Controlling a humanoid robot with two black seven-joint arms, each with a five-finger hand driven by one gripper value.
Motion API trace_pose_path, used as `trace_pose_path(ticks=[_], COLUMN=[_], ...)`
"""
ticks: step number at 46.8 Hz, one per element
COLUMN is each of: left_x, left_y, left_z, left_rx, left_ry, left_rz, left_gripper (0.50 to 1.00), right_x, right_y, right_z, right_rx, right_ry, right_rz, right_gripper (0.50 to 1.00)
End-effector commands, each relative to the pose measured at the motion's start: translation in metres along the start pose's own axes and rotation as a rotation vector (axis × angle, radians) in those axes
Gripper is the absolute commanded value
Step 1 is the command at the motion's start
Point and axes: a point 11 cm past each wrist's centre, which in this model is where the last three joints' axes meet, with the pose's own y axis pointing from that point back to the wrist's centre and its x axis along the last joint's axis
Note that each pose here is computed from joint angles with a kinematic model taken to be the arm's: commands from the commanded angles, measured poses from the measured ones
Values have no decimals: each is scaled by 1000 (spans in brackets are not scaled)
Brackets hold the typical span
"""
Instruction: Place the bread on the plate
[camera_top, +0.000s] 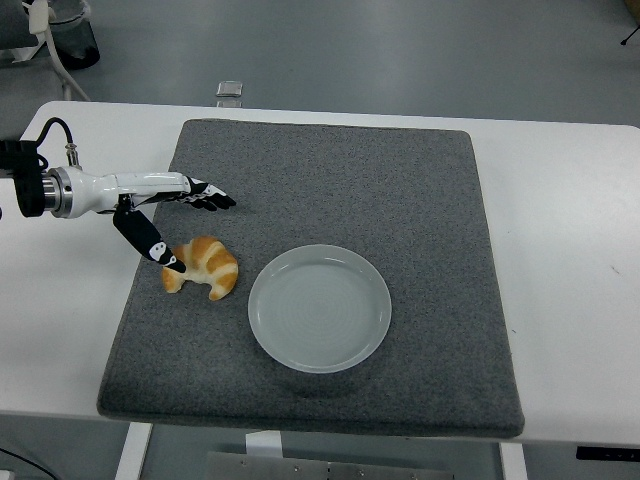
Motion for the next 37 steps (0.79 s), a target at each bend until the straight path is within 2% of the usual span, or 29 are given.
trace_pose_path(ticks=[1, 16, 37], left_x=[-5, -18, -23], left_y=[-2, -8, -24], left_z=[-2, -8, 2], left_rx=[19, 53, 33], left_ry=[-41, -132, -236], left_rz=[-22, -75, -72], left_gripper=[994, 994, 992], right_x=[0, 0, 0], right_y=[0, 0, 0], right_z=[0, 0, 0], right_rx=[0, 0, 0], right_ry=[0, 0, 0], right_rz=[0, 0, 0], right_gripper=[930, 930, 932])
